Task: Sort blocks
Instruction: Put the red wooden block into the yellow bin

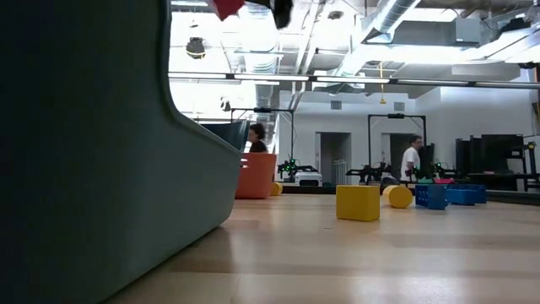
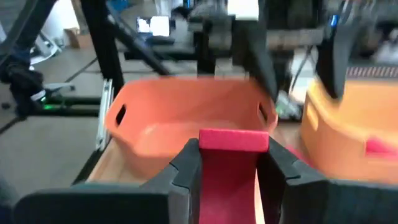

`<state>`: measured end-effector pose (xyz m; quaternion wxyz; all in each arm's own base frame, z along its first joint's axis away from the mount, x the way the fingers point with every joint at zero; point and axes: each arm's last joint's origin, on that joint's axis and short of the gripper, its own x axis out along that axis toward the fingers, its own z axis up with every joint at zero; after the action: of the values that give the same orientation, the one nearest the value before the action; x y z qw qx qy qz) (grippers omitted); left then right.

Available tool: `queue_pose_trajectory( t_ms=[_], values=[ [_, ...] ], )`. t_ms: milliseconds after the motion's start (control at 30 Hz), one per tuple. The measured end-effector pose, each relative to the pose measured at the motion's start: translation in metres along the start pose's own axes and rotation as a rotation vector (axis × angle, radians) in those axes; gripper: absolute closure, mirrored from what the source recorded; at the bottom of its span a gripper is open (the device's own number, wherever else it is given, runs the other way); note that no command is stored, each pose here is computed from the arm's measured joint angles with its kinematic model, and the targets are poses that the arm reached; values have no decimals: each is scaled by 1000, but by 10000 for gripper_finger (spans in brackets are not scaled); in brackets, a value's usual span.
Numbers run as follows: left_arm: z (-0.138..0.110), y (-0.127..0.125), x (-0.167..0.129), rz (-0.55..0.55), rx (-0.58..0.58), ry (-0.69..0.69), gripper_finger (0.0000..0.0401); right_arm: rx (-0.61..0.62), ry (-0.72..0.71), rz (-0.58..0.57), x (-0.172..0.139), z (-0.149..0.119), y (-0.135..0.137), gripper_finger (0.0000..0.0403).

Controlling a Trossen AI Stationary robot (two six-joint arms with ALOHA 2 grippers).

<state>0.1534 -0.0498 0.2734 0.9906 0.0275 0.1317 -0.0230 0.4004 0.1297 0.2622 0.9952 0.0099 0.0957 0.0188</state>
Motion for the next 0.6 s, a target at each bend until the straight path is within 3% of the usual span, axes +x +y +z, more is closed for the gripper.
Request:
queue_pose_trajectory(
  t_ms=[167, 300, 600],
  values=[
    [-14, -7, 10, -5, -27, -39, 170, -95, -95, -16, 13, 19, 4, 291],
    [-22, -8, 11, 65, -14, -20, 170, -134, -94, -45, 17, 23, -2, 291],
    [-16, -14, 14, 35, -46, -83, 170, -155, -185, -67, 23, 33, -31, 291]
  ],
)
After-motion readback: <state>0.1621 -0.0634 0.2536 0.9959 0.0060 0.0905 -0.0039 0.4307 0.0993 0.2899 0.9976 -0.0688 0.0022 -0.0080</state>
